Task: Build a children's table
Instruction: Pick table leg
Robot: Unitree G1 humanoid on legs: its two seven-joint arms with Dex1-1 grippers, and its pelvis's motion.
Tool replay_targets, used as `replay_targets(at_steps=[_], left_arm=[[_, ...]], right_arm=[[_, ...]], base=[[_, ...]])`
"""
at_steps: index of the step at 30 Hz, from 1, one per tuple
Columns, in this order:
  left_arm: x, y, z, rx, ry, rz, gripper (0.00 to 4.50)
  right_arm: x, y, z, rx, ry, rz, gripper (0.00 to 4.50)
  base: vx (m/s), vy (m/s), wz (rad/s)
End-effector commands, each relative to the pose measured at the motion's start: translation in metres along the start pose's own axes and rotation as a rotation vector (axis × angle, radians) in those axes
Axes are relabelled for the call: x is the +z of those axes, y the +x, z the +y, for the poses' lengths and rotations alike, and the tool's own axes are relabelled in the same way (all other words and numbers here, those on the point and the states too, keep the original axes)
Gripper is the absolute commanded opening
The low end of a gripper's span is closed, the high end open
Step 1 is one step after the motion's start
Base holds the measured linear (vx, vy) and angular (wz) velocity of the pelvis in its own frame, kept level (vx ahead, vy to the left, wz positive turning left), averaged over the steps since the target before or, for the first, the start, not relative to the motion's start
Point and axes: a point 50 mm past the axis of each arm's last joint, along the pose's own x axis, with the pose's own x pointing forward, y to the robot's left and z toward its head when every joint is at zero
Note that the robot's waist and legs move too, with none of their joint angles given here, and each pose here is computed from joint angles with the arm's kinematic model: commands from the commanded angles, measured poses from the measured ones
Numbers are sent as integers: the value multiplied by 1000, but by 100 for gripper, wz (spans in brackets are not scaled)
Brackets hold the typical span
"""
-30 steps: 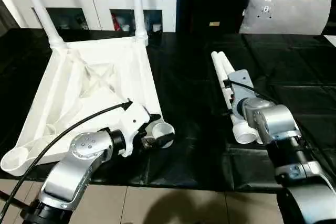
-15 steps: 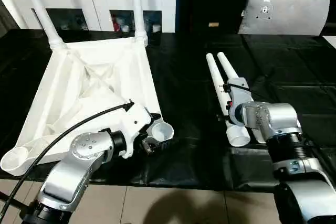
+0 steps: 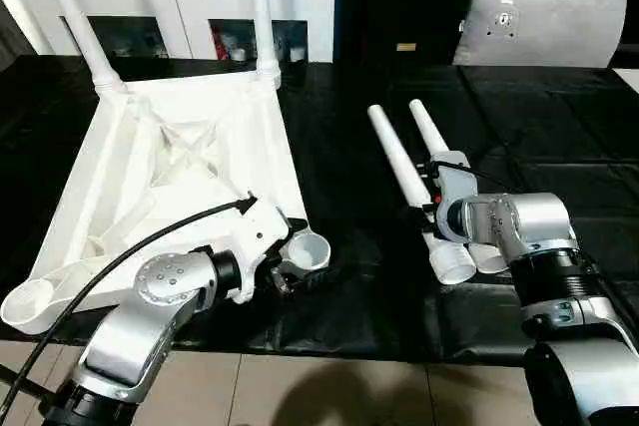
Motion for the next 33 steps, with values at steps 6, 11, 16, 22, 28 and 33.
replay_targets(at_steps=[6, 11, 16, 22, 28, 33], left_arm=[[-2, -6, 4, 1, 9, 18, 450], [-2, -7, 5, 5, -10, 2, 450], [2, -3, 8, 22, -26, -28, 450], [8, 5, 11, 81, -30, -71, 450], [20, 12, 27, 195, -37, -139, 450], [42, 22, 45, 323, -66, -257, 450]], right_arm=[[-21, 7, -3, 2, 32, 64, 208], [-25, 7, -3, 2, 58, 59, 186], [-24, 6, -5, -18, 84, 0, 184], [-4, -5, -12, 12, 211, -234, 184], [14, -18, -12, 82, 290, -504, 184], [16, -22, -12, 109, 313, -607, 184]], base=[[0, 0, 0], [0, 0, 0], [0, 0, 0], [0, 0, 0], [0, 0, 0], [0, 0, 0]])
